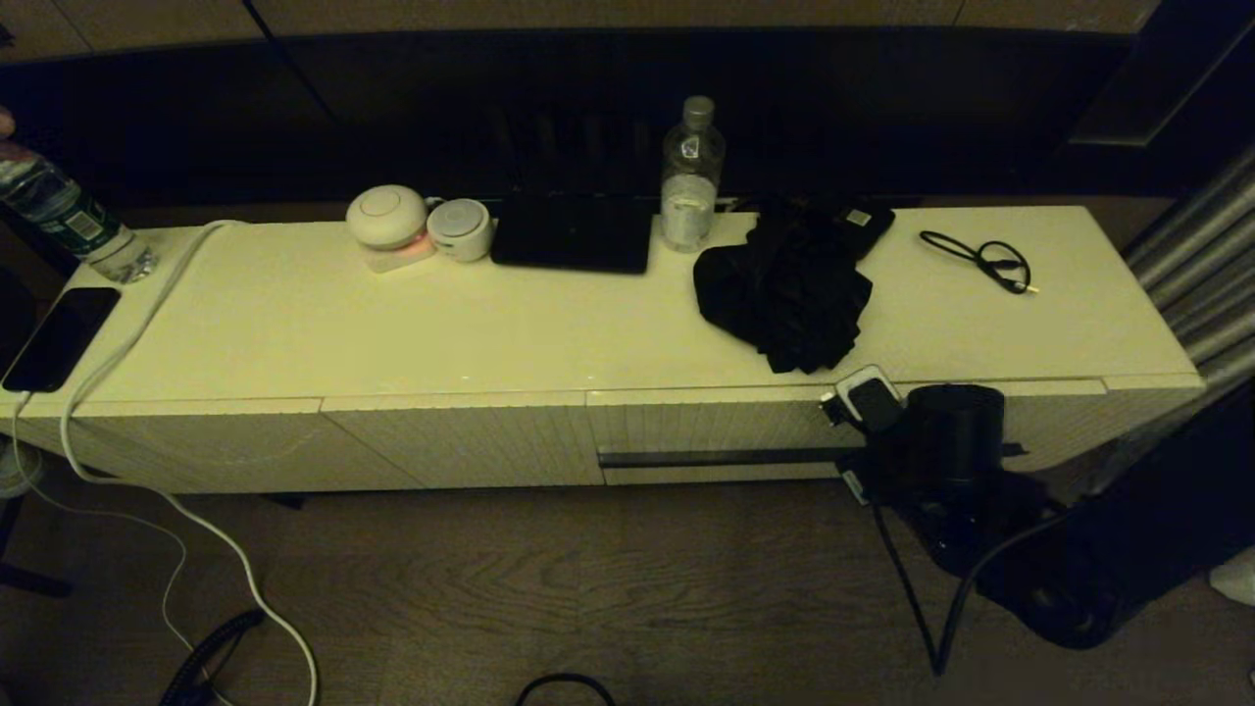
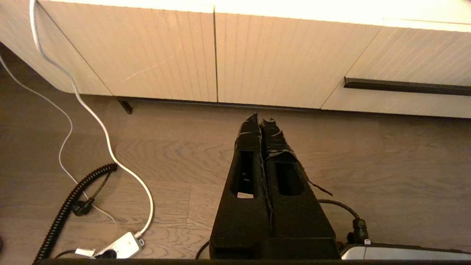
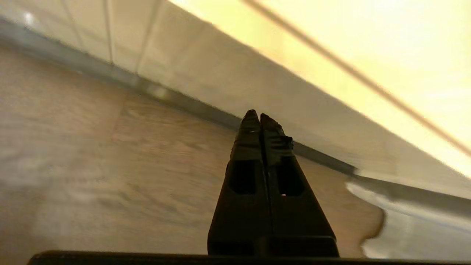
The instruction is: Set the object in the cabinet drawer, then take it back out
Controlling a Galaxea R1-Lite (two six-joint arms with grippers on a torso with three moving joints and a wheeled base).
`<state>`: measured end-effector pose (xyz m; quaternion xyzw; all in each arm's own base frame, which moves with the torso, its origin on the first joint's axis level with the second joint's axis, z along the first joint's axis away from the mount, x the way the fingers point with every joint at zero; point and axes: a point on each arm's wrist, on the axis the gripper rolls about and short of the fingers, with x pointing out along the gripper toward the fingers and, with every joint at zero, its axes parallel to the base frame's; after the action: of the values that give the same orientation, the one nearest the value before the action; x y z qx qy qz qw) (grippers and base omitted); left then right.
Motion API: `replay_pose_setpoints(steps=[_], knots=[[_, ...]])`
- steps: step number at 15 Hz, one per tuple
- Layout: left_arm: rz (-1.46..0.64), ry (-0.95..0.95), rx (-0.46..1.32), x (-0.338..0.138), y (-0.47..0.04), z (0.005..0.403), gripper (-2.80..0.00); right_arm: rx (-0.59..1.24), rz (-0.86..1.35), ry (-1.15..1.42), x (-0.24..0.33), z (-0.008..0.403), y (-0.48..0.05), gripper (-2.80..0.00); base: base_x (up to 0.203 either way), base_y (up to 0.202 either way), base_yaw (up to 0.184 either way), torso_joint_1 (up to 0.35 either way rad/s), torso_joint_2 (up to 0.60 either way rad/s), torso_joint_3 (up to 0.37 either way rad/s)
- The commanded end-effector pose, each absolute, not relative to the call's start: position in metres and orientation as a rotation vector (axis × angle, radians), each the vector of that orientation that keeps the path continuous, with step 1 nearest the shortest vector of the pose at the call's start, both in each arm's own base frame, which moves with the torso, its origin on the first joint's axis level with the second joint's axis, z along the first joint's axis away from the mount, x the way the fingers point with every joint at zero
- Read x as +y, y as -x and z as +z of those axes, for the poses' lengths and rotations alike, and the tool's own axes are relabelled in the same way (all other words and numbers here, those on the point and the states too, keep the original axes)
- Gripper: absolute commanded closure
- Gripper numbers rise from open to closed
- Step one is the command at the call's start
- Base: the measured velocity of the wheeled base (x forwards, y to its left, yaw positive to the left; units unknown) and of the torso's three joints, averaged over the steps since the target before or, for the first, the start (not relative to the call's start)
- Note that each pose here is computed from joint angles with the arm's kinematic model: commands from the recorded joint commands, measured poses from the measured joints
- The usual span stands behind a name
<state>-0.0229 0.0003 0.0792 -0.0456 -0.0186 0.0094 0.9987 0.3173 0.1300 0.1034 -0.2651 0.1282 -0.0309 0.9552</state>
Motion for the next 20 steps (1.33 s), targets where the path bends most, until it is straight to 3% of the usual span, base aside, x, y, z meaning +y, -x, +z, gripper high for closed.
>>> replay_pose_setpoints(steps=[1, 6, 9, 14, 16, 20], knots=[[0.02, 0.092, -0.039, 0.0, 0.023, 0.079, 0.0, 0.151, -0.085, 0.51, 0.111, 0.155, -0.272, 0.0, 0.0, 0.0, 0.0, 0.0, 0.0, 0.0], [0.02, 0.092, -0.039, 0.0, 0.023, 0.079, 0.0, 0.029, -0.154, 0.481, 0.054, 0.21, -0.164, 0.0, 0.0, 0.0, 0.0, 0.0, 0.0, 0.0], [0.02, 0.092, -0.039, 0.0, 0.023, 0.079, 0.0, -0.017, -0.319, 0.427, 0.01, 0.216, -0.096, 0.0, 0.0, 0.0, 0.0, 0.0, 0.0, 0.0], [0.02, 0.092, -0.039, 0.0, 0.023, 0.079, 0.0, -0.006, -0.441, 0.262, -0.011, 0.168, -0.004, 0.0, 0.0, 0.0, 0.0, 0.0, 0.0, 0.0], [0.019, 0.092, -0.039, 0.0, 0.023, 0.079, 0.0, 0.1, -0.403, 0.154, -0.01, 0.136, 0.013, 0.0, 0.0, 0.0, 0.0, 0.0, 0.0, 0.0], [0.02, 0.092, -0.039, 0.0, 0.023, 0.079, 0.0, 0.105, -0.235, 0.049, -0.005, 0.1, 0.032, 0.0, 0.0, 0.0, 0.0, 0.0, 0.0, 0.0]])
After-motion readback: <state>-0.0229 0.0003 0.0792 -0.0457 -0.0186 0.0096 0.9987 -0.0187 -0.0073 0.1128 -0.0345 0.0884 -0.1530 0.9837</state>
